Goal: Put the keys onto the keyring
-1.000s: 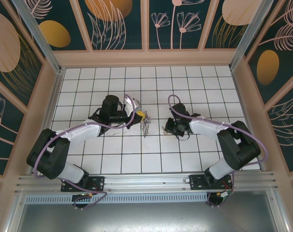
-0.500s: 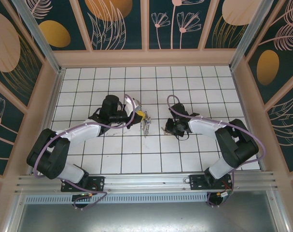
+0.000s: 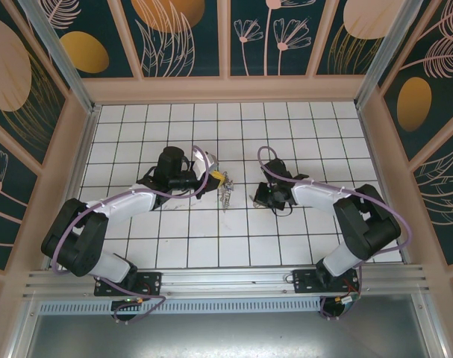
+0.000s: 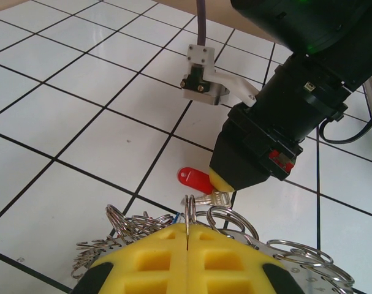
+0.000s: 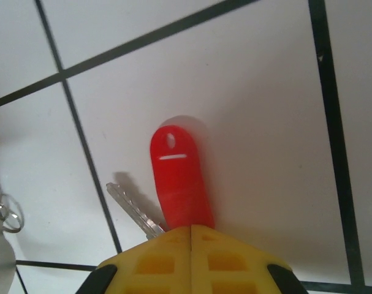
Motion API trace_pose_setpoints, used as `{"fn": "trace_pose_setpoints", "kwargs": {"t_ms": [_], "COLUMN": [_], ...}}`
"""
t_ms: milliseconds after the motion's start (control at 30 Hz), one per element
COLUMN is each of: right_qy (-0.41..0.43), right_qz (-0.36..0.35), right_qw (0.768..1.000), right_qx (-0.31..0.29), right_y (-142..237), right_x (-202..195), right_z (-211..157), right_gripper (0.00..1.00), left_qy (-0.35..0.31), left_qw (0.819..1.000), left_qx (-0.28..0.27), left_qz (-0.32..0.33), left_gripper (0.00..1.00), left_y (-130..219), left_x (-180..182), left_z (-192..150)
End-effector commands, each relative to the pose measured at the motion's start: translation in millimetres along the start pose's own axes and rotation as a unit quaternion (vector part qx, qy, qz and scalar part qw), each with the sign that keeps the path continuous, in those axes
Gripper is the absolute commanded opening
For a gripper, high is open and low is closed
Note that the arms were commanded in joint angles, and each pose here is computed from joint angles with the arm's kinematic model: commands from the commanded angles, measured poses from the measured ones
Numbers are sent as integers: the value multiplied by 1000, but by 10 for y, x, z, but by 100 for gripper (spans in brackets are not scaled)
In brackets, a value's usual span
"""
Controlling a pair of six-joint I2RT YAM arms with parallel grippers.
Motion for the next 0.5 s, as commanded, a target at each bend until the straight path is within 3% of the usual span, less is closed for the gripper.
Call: {"fn": "trace_pose_setpoints", "kwargs": {"t_ms": [0,200,400,467], "right_qy": [42,116,245,300], "right_qz": [46,192,315,311], "right_qw": [997,965,892,867], "right_qx": [-51,-134,-213,-248], "right_y": [275,776,1099,1117], "right_x": [125,238,209,145], "right_z": [45,141,21,-36], "right_gripper": [0,0,0,0], "left_qy": [-33,-36,-43,-44], "left_qw": [999,999,998,998], "left_qx": [-22,-30,-33,-34], "left_qz": [-12,-25,-37,-36], "left_gripper": [0,0,0,0], "left_y": [-21,-43,-100,-106], "left_x": [3,0,-35,-36], "left_z": [147,149,182,196]}}
Point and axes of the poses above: each hand's point on the last joint's axis, 136 mm out from that joint toward the fingers, its own y axis back along the fingers, its own x axis along the line the jaws close on, z = x × y, the point moved 9 cm from there along y, back along the fingers, and after that the axes turned 10 degrees about -y, right-handed, at the moved point
